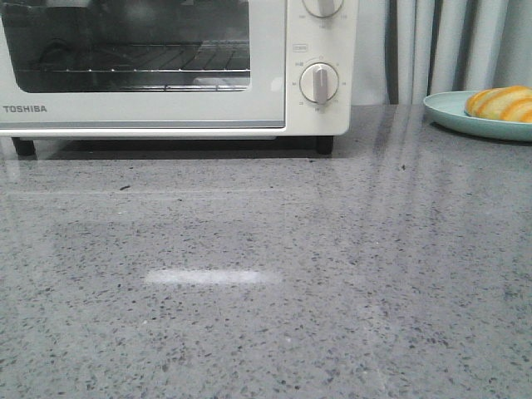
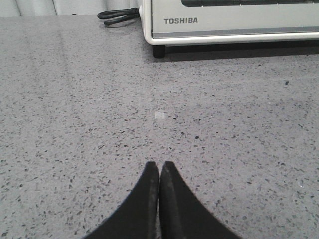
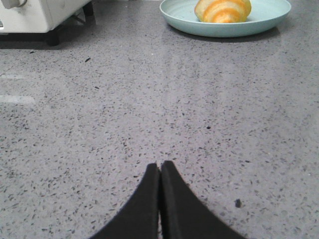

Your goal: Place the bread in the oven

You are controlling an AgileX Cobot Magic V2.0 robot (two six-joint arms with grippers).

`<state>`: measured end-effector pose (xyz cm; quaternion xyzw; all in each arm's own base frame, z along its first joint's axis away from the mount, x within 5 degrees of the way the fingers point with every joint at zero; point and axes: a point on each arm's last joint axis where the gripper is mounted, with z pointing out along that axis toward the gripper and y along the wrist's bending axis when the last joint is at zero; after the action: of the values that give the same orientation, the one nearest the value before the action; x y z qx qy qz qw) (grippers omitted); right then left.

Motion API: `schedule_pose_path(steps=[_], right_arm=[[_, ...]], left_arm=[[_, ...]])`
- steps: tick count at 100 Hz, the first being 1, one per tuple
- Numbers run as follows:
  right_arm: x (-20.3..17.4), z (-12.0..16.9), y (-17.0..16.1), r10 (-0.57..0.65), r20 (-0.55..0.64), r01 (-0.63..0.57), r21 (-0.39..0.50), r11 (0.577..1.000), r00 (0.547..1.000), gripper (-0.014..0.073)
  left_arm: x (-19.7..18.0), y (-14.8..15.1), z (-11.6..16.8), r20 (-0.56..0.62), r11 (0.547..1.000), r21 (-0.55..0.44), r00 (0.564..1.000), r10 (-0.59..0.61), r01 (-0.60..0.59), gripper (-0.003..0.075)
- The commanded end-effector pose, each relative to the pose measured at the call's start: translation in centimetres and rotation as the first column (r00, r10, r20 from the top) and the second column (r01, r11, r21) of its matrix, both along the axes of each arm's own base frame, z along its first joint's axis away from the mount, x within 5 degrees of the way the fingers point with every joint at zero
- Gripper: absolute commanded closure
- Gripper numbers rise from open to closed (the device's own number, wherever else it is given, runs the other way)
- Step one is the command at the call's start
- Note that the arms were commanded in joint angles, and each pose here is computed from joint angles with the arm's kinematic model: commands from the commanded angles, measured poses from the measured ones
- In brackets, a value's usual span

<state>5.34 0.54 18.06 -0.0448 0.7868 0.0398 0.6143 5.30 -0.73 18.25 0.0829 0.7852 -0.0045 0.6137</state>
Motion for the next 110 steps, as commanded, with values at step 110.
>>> schedule_pose_path(steps=[110], right_arm=[[-0.5,5.0,0.3,-0.012,0.551,-0.103,0.177,0.979,0.835,0.0664]], left_arm=[[0.0,0.1,0.0,0.072,1.000,-0.023,0.997,0.012,-0.010,0.0741]])
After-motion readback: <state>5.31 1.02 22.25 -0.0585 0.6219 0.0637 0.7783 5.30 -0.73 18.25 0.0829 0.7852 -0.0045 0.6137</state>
